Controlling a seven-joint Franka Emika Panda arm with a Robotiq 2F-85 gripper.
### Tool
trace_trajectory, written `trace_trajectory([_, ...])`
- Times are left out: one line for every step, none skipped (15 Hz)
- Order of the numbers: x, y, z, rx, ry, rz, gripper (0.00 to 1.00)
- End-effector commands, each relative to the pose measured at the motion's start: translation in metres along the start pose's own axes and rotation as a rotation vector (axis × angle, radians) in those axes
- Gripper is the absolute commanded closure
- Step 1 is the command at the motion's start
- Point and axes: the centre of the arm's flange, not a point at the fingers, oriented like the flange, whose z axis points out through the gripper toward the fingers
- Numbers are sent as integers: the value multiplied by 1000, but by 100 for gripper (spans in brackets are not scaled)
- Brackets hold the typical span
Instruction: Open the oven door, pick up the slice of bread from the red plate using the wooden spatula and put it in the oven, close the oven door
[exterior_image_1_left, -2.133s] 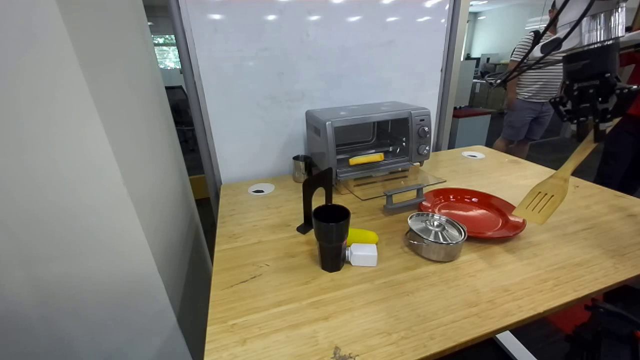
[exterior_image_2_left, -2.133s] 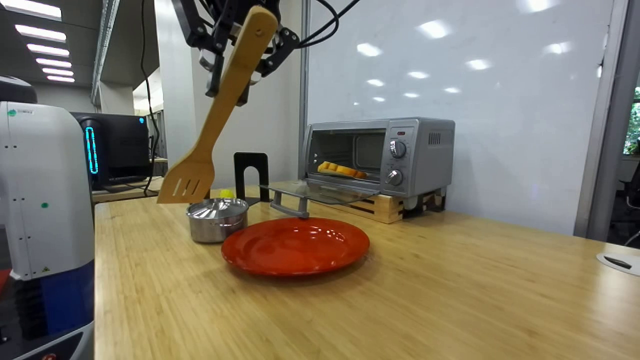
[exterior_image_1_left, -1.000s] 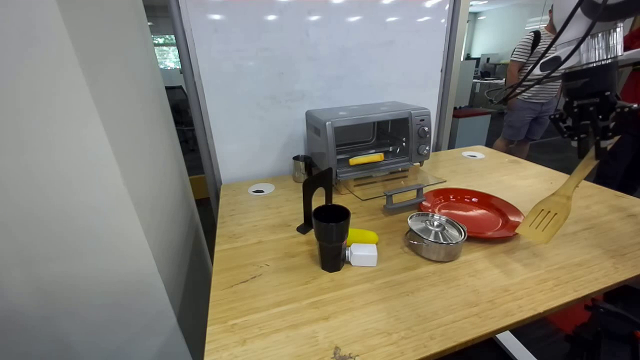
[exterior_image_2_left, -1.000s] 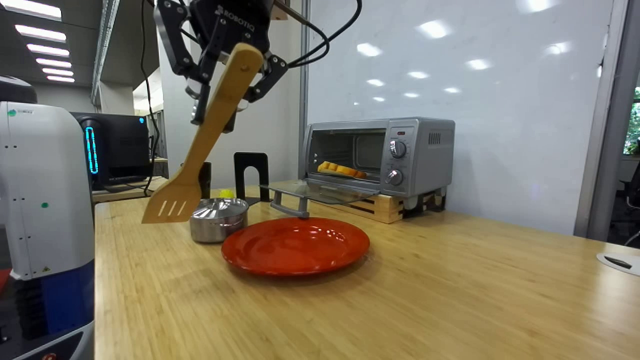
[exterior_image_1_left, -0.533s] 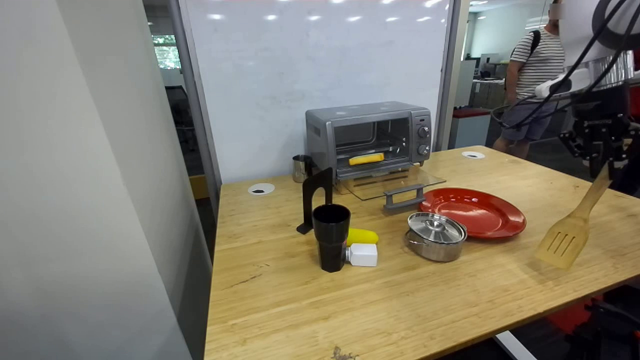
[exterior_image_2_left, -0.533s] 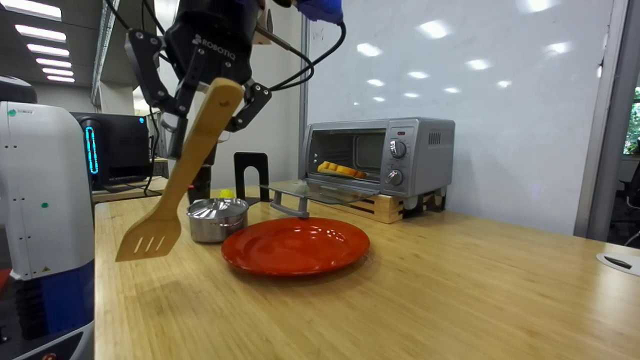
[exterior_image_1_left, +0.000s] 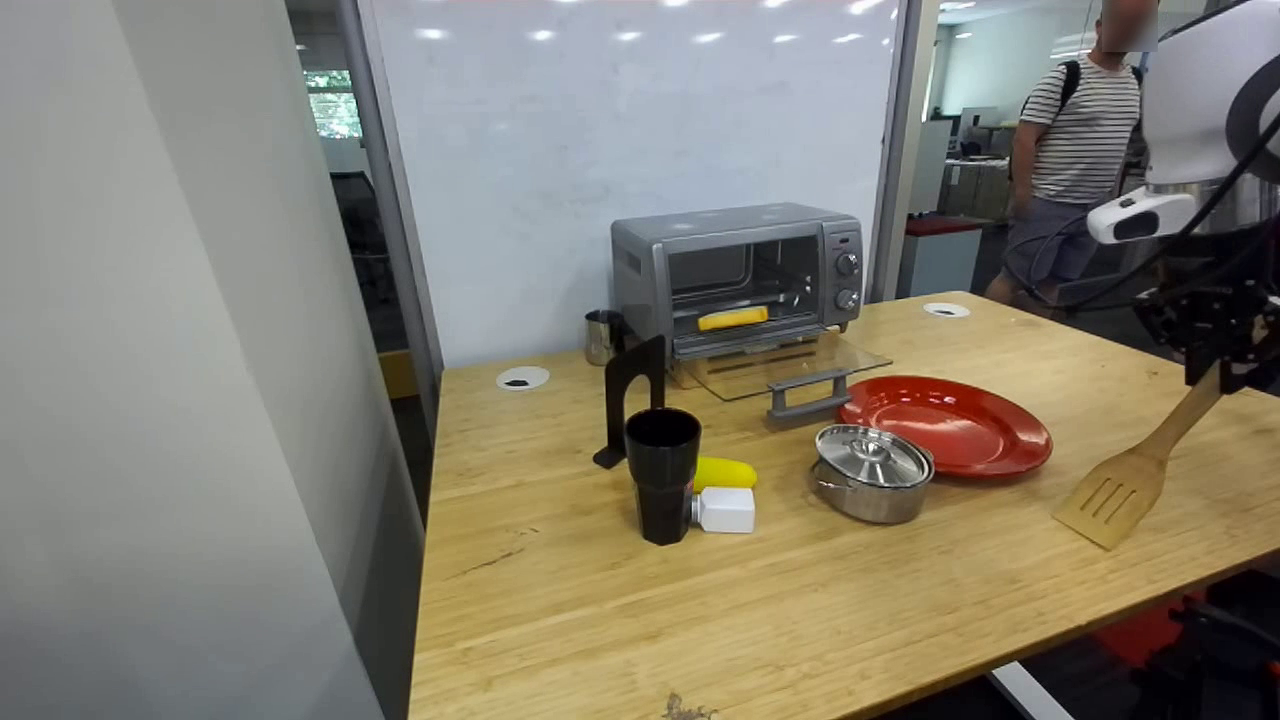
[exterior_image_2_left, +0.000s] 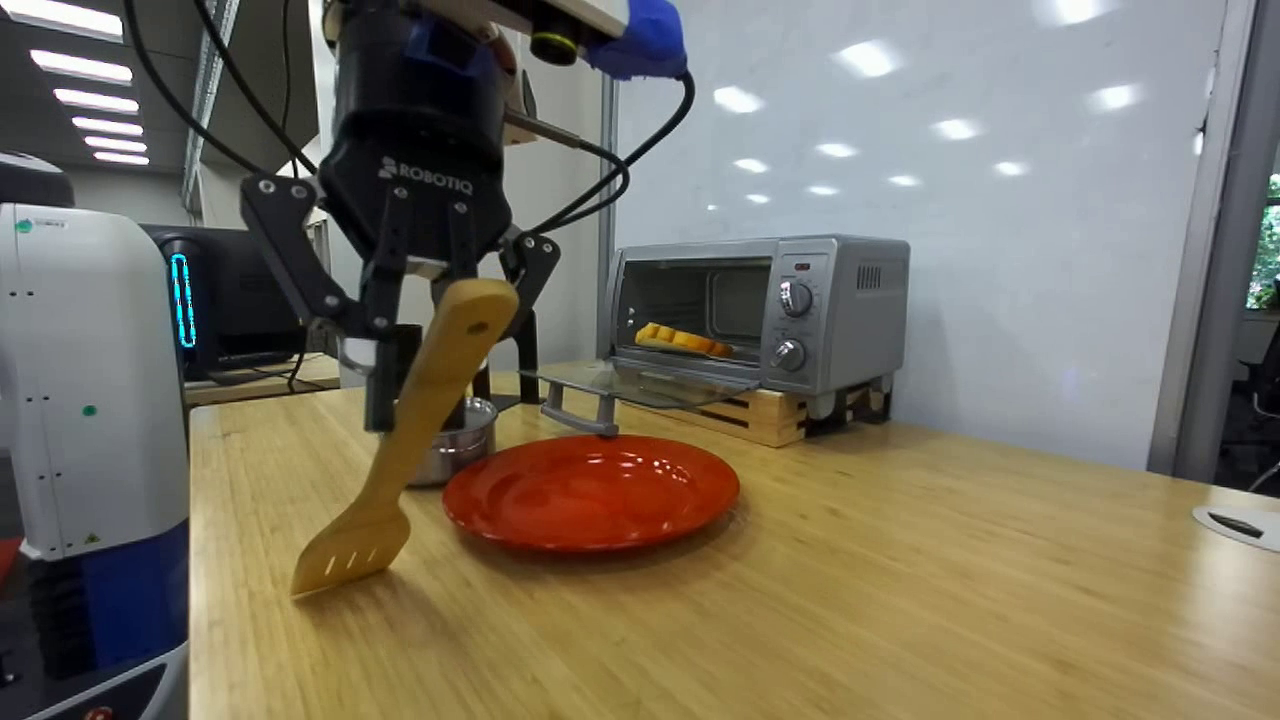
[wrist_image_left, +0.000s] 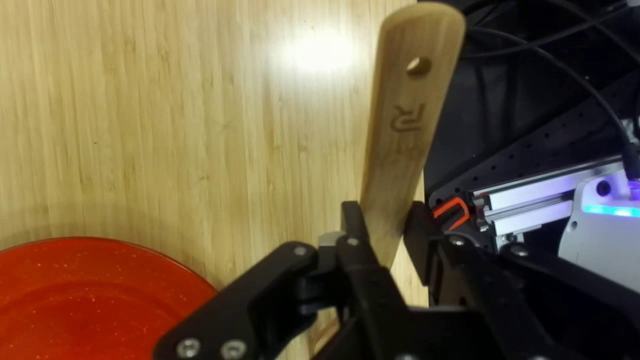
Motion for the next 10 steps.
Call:
trace_trajectory([-4, 3, 24, -45, -12, 48, 94])
trace_trajectory([-3, 4, 28, -53, -12, 58, 94])
trace_trajectory([-3, 6, 31, -56, -8, 72, 94])
trace_trajectory([-4, 8, 35, -57, -1, 89, 94])
trace_trajectory([-4, 10, 40, -53, 8, 102, 94])
trace_trajectory([-4, 12, 44, -44, 17, 117, 94])
trace_trajectory([-5, 14, 50, -42, 20, 129, 94])
trace_trajectory([-5, 15, 55, -31, 24, 138, 94])
trace_trajectory([-6, 17, 62, -22, 27, 146, 94])
trace_trajectory([-6, 17, 67, -17, 28, 153, 94])
